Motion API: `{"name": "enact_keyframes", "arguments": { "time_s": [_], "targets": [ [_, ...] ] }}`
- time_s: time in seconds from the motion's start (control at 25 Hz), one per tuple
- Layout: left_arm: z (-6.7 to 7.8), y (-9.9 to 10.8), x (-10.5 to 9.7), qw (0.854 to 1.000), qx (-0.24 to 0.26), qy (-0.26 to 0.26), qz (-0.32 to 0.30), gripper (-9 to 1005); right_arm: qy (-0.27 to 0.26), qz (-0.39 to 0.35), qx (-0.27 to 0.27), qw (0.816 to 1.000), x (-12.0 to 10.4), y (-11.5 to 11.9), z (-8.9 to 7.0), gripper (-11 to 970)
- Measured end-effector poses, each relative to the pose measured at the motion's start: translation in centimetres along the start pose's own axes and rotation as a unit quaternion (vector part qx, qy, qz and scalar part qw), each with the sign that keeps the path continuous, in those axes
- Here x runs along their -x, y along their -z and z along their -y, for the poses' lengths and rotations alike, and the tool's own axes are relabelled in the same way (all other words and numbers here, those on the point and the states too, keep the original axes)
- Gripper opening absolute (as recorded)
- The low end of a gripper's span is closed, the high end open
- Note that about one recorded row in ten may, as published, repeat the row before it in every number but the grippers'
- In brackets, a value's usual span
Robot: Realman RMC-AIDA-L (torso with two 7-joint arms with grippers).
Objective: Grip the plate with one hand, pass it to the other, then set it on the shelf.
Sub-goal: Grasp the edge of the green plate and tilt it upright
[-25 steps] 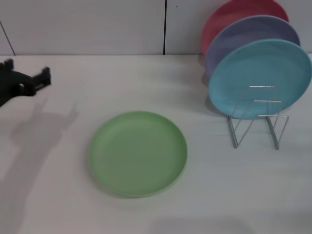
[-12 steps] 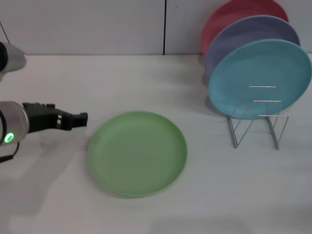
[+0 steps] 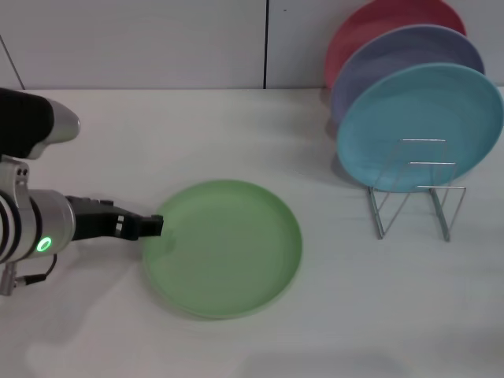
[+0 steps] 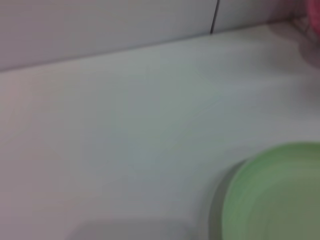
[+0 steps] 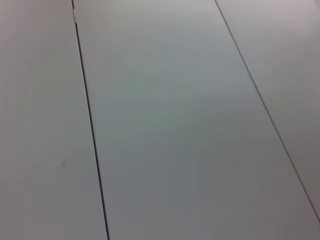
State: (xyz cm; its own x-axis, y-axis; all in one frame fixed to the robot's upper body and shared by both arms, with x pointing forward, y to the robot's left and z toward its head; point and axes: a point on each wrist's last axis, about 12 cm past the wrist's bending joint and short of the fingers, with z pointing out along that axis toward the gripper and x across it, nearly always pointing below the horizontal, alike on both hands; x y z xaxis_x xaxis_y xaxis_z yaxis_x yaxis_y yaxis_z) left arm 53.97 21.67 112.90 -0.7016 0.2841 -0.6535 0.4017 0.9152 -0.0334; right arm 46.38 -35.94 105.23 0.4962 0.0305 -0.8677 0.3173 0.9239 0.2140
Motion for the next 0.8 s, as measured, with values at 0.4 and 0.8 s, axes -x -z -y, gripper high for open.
{"name": "enact_keyframes", "arguments": {
  "time_s": [0.4,0.8],
  "targets": [
    [-0.2,-1.7,-0.8,0.999,-0.002,0.009,-0.032,829,0.002,0.0,-0.001,1.0,0.0,0.1,0.2,820],
    [-0.3,-2.4,-1.1,0.999,-0.002,0.009,-0.047,819,0.005,-0.001,-0.003,1.0,0.1,0.4,0.4,819]
  ]
}}
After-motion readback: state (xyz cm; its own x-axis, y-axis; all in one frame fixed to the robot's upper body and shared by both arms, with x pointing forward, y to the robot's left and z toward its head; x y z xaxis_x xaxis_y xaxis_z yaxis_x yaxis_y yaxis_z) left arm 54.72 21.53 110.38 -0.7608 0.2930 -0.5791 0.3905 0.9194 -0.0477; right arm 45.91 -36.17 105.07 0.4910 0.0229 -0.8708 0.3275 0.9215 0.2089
